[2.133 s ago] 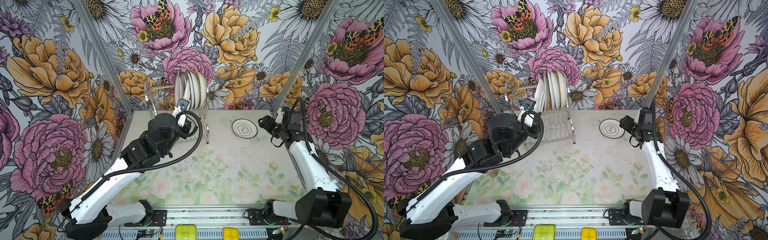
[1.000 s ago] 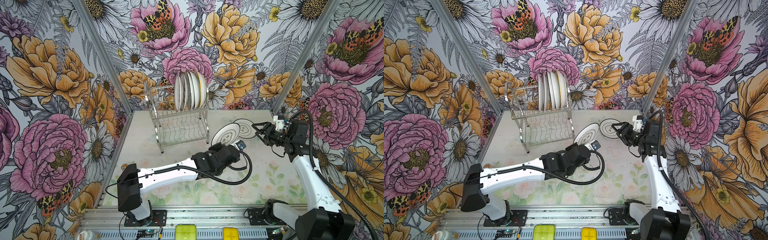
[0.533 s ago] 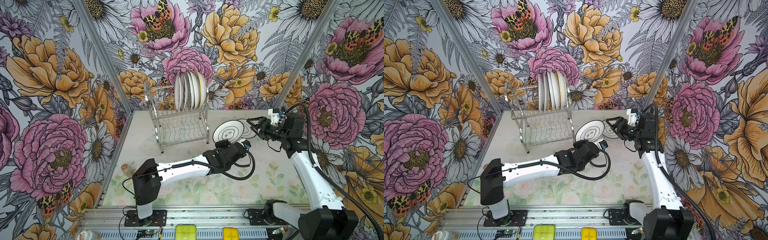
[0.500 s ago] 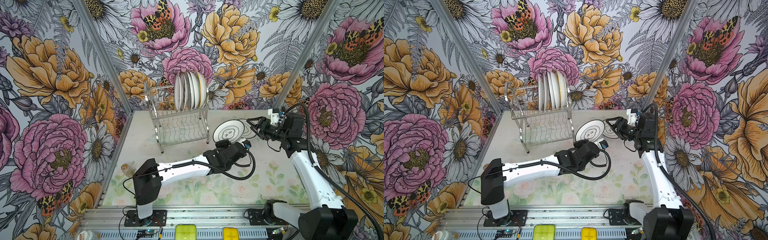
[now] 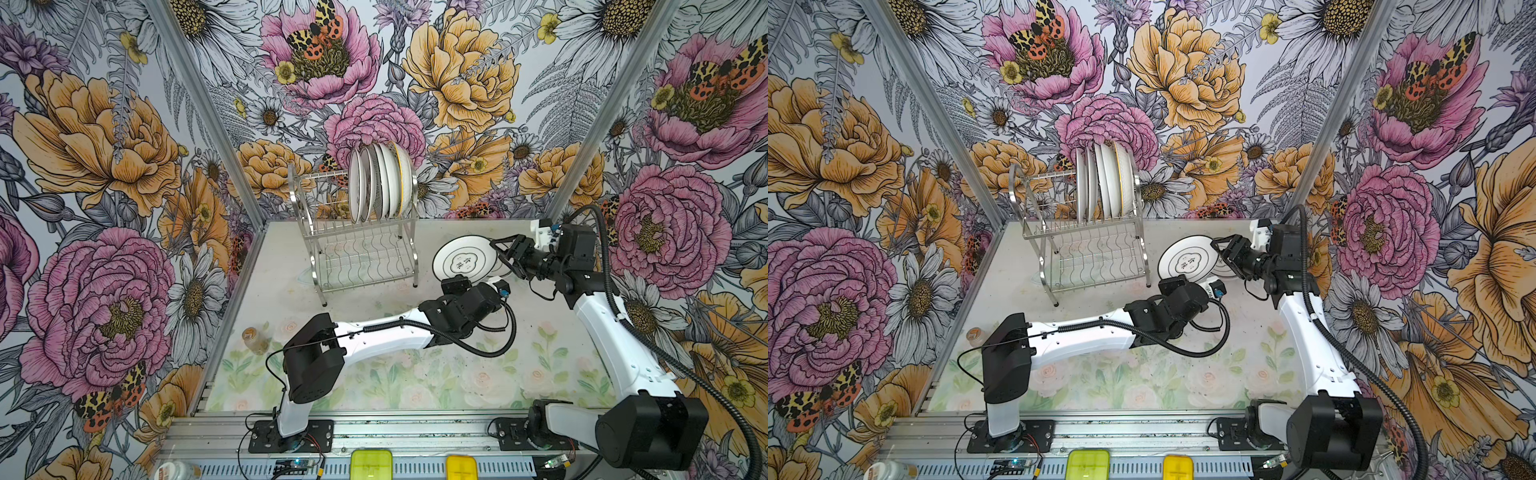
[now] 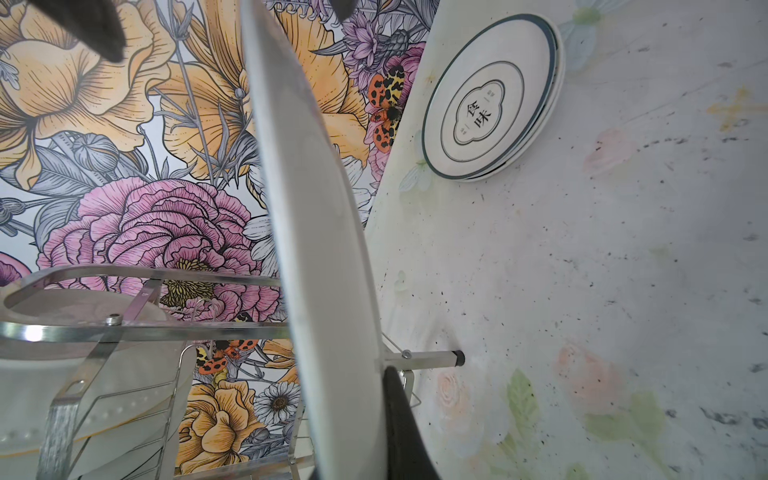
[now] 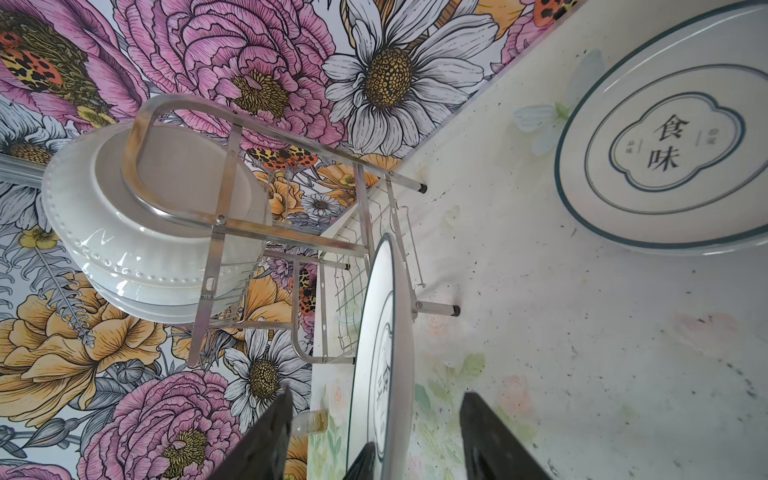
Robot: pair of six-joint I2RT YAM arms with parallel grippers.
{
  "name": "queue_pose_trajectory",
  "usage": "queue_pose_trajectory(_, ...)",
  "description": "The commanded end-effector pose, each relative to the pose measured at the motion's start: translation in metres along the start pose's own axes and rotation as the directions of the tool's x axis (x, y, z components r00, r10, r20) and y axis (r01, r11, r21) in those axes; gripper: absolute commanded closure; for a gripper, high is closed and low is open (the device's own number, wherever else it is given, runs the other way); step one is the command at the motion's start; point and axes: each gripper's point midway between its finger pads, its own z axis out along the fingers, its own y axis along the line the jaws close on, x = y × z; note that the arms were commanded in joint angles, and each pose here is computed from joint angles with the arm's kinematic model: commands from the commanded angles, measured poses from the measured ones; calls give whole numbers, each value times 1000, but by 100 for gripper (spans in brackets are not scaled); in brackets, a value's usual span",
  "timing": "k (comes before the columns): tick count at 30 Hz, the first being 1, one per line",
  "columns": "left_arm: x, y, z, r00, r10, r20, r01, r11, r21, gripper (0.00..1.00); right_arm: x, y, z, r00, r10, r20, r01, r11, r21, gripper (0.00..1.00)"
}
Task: Unload the plates from the dish rack
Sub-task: 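Carry the plate toward the right gripper while the right gripper grasps its rim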
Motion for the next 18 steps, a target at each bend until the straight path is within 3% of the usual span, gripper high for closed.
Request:
queue_pose_trajectory(1,-13,33,-1,998,-62,21,64,994,-83,100,3,-6,7,1000,-21,-11,21,1000,20,35)
queue_pose_trajectory(8,-17,38,3,998,-59,27,61,994,-94,100,12,-14,14,999,-14,-36,15,999,36,40)
queue_pose_trajectory(18,-24,34,8,998,-45,32,48,994,-97,100,15,-15,20,998,-9,-59,10,1000,29,61)
